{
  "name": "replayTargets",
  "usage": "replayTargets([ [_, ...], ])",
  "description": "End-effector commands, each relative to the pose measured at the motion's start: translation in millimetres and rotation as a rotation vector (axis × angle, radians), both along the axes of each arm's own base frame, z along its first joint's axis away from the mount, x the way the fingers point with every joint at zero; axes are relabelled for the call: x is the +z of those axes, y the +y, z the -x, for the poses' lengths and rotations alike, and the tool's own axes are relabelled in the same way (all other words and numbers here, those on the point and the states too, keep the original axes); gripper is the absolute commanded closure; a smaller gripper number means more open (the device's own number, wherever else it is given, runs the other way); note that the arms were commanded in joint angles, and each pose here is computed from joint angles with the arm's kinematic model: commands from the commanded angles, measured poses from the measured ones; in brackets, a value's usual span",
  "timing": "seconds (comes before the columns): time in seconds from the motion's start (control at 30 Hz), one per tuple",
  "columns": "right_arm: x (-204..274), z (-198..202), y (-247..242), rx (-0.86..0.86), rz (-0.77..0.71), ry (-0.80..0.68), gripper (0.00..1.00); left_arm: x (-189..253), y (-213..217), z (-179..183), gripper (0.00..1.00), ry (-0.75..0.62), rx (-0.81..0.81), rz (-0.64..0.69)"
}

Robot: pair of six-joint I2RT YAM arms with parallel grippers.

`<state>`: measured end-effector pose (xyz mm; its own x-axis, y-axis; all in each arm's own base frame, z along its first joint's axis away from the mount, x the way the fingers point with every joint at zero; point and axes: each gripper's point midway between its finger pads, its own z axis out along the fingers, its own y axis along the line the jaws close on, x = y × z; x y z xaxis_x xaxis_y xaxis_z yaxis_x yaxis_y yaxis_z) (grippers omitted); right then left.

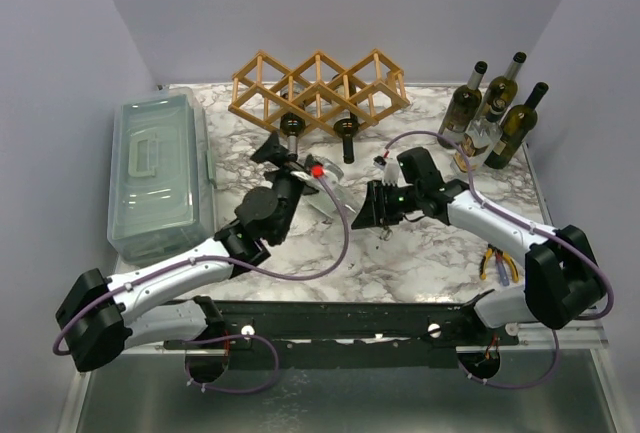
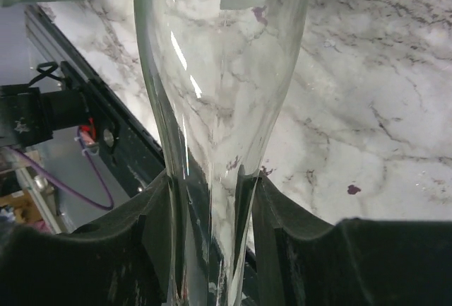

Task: Put the wine bottle on the wine rack

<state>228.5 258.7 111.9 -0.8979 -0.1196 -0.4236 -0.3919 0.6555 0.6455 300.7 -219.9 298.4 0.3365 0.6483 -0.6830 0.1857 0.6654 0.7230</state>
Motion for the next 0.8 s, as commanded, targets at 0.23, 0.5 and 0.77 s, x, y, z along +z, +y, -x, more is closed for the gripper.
replayTargets([
  [0.23,142.5,-1.9,32.5,0.027,-0.442,-0.269,1.00,63.0,104.8,-11.5,0.01,-0.051,0.319,0.611],
  [0.5,203.7,-13.8,35.7,-0.057,-0.616,-0.359,0.99,61.1,118.5,-20.7,0.01,-0.067,0.366,0.608],
  [0.77,269.2,-59.2,21.2,-0.292,-0.627,-0.528,0.99,55.6,112.0,-24.4,0.01,-0.057,0.343,0.582],
])
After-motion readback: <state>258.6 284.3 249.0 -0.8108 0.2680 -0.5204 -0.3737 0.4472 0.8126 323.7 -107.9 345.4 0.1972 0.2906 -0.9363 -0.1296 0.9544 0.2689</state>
